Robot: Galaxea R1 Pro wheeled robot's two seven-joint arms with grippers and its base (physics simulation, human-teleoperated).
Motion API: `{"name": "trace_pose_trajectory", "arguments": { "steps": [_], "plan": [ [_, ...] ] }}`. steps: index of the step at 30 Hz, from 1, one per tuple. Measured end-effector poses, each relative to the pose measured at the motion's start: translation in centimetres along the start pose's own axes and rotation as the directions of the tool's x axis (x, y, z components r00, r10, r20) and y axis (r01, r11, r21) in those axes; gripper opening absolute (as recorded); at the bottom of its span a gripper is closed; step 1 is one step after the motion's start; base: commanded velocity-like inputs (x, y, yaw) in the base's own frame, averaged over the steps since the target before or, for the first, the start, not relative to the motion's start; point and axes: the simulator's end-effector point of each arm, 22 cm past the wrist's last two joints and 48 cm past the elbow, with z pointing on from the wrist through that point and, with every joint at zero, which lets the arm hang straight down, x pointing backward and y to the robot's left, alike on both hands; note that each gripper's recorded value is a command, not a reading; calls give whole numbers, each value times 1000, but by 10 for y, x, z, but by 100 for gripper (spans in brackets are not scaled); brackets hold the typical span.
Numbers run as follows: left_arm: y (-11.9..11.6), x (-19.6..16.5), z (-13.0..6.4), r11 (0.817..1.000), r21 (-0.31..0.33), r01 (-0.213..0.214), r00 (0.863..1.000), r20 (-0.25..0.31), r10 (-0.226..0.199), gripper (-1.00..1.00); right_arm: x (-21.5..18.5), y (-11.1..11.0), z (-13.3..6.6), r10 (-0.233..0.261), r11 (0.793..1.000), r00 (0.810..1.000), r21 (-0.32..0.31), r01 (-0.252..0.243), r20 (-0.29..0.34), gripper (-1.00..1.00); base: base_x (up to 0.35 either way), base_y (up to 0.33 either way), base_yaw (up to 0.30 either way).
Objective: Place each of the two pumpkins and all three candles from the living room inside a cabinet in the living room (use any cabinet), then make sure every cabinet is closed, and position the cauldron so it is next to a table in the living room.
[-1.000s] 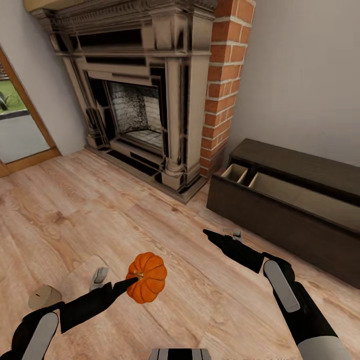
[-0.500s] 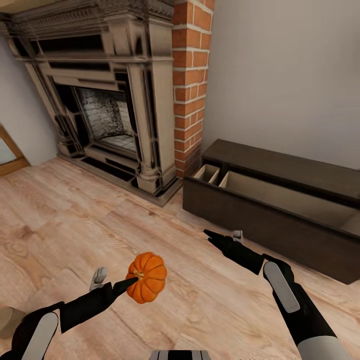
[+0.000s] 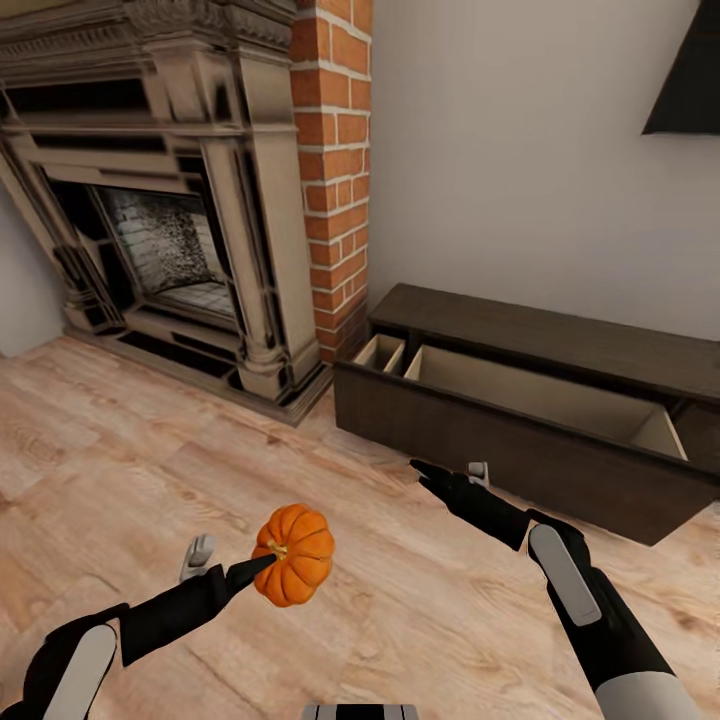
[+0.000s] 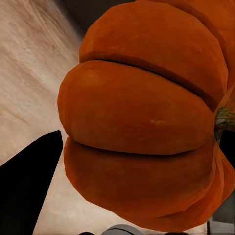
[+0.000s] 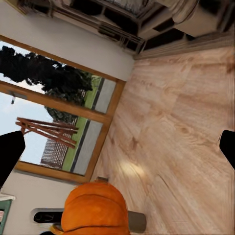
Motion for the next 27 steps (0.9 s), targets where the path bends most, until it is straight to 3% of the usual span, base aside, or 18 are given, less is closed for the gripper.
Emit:
{"name": "trace_pose_trajectory", "arguments": {
  "steps": [20, 27],
  "plan": [
    [-6, -2, -1, 1000, -2, -21, 1000, 9, 21, -100, -13, 6, -9, 0, 1000, 999, -15, 1, 36, 100, 309, -36, -220],
    [-9, -3, -2, 1000, 2, -26, 1000, 12, 26, -100, -14, 10, -9, -4, 1000, 999, -21, 5, 38, 100, 81, -110, -162]
  ]
}}
